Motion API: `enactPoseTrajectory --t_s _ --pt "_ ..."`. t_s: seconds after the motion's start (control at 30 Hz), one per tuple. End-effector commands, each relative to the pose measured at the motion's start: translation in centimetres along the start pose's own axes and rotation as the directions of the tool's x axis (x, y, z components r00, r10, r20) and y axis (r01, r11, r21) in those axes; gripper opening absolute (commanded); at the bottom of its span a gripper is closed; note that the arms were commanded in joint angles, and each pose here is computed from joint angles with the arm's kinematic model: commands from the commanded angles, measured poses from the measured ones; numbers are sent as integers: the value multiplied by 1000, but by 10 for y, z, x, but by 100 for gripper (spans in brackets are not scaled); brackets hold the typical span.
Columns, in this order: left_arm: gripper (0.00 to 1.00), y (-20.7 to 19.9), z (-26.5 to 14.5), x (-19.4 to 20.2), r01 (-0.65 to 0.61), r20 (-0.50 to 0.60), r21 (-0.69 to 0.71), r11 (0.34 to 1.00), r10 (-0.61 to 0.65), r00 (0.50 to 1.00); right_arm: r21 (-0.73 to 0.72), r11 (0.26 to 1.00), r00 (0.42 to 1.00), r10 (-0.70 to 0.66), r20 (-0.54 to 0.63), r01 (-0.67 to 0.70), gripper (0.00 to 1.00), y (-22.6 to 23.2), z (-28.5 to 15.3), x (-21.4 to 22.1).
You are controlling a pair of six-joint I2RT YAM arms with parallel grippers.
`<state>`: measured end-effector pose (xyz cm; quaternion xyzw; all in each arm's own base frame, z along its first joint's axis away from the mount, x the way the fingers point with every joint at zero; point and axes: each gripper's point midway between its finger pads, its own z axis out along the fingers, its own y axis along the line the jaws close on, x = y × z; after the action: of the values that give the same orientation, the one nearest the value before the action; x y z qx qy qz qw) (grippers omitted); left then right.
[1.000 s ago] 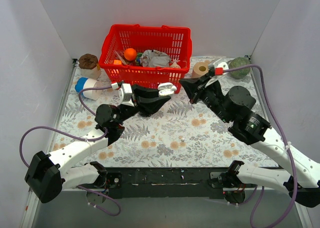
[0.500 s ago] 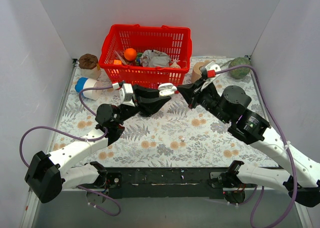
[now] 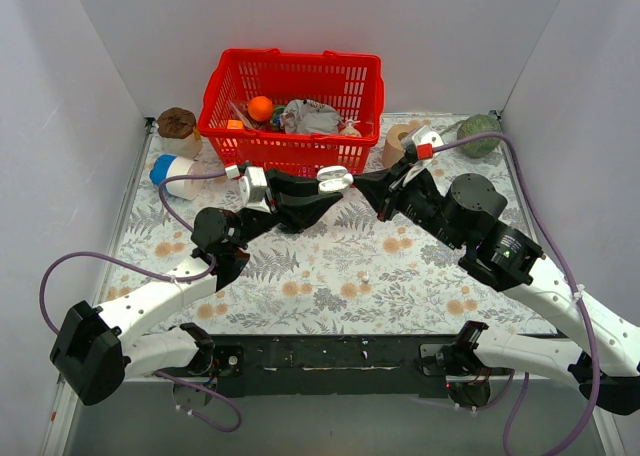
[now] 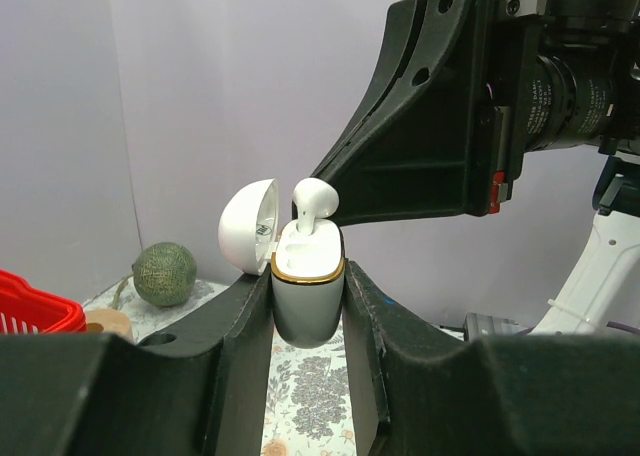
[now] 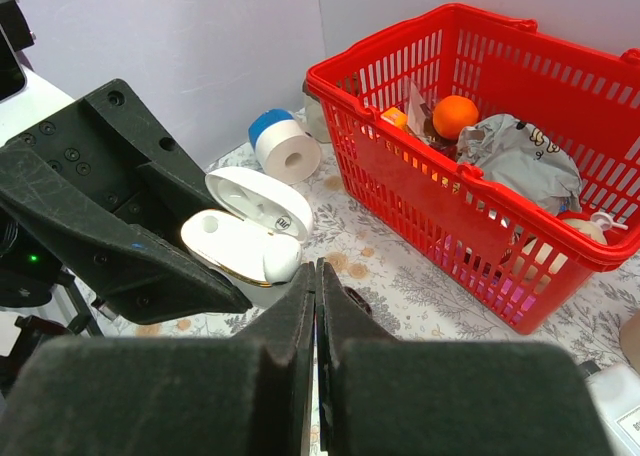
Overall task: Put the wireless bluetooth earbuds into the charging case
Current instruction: Place the earbud in the charging case.
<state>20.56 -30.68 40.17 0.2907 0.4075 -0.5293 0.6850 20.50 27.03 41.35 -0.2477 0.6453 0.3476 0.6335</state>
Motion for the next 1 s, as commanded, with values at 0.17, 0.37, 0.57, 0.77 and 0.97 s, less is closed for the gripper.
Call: enactPoseTrajectory --t_s 0.17,0.37,0.57,0.77,0.97 --pt "0 -1 4 -7 -9 21 2 1000 9 1000 -68 998 996 7 94 -1 1 17 -9 -36" --pt "0 1 5 -4 -6 16 -6 1000 6 1000 -86 996 996 12 87 -5 1 24 -8 -34" --pt "0 7 6 -4 -7 20 -36 999 8 1000 -85 996 996 15 87 -8 1 26 -10 -34" --pt "0 7 2 -6 2 42 -44 999 0 999 -16 1000 995 14 102 -12 1 14 -16 -38" --pt "0 3 1 -3 5 32 -26 1000 -4 999 27 1000 992 -6 125 3 1 5 -23 -49"
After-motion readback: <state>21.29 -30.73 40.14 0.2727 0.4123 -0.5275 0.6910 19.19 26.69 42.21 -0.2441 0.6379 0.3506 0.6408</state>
